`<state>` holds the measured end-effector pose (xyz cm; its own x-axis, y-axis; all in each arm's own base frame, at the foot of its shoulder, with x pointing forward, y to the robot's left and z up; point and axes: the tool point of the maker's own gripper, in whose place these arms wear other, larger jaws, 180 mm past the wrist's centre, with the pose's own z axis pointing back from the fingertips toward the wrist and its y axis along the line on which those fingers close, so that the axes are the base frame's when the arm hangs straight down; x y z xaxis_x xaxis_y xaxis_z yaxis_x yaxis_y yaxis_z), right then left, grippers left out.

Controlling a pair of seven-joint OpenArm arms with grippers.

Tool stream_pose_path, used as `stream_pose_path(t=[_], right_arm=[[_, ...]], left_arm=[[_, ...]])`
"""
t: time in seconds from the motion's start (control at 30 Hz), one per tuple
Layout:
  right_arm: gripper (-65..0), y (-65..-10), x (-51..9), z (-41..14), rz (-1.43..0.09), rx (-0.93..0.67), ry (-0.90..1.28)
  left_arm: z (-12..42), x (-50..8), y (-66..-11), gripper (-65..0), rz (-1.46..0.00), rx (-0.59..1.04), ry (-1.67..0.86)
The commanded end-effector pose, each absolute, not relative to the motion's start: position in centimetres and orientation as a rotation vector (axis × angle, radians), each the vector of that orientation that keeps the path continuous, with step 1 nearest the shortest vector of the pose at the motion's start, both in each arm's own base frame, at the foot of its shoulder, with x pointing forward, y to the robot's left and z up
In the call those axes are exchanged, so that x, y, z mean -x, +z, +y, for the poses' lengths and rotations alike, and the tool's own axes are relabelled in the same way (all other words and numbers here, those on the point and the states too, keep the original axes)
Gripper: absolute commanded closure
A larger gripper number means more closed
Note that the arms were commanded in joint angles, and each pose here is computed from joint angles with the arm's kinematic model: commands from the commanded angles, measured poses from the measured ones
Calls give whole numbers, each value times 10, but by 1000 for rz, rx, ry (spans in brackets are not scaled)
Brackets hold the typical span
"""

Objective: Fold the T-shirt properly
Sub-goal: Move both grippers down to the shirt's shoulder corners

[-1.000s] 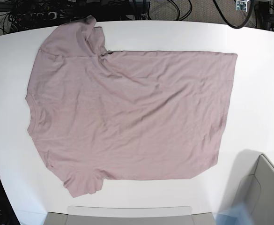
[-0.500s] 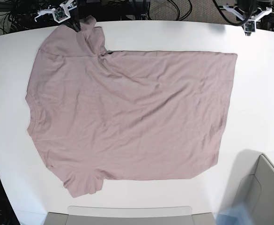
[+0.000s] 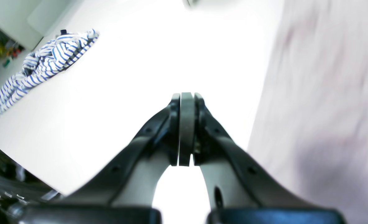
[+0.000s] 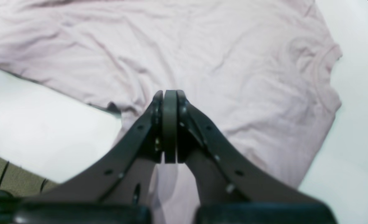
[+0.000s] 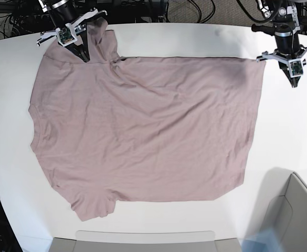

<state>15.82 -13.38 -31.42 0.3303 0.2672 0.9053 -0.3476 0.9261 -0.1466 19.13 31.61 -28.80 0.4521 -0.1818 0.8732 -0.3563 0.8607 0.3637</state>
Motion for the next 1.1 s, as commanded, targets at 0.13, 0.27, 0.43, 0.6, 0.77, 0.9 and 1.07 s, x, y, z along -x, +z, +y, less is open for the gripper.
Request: stream_pose_path(t=[0.13, 0.27, 0.43, 0.6, 0.77, 0.9, 1.07], right_arm=[[-2, -300, -168, -132, -1232, -79, 409], [-2, -298, -170, -132, -1241, -79, 410], [-2, -298, -170, -132, -1243, -79, 408], [-2, -297, -172, -130, -1253, -82, 373], [-2, -295, -177, -125, -1272, -82, 301], [-2, -295, -177, -125, -1273, -83, 295], [-2, -297, -177, -125, -1270, -84, 290]], left_arm=[[315, -224, -256, -5, -1250, -559, 155], [311, -248, -235, -2, -1344, -542, 174], [293, -278, -215, -1, -1429, -496, 107], [258, -312, -194, -1, -1529, -400, 71], [210, -342, -170, -1, -1633, -262, 65], [163, -360, -162, -2, -1647, -135, 12], [116, -377, -147, -2, -1668, -27, -77]])
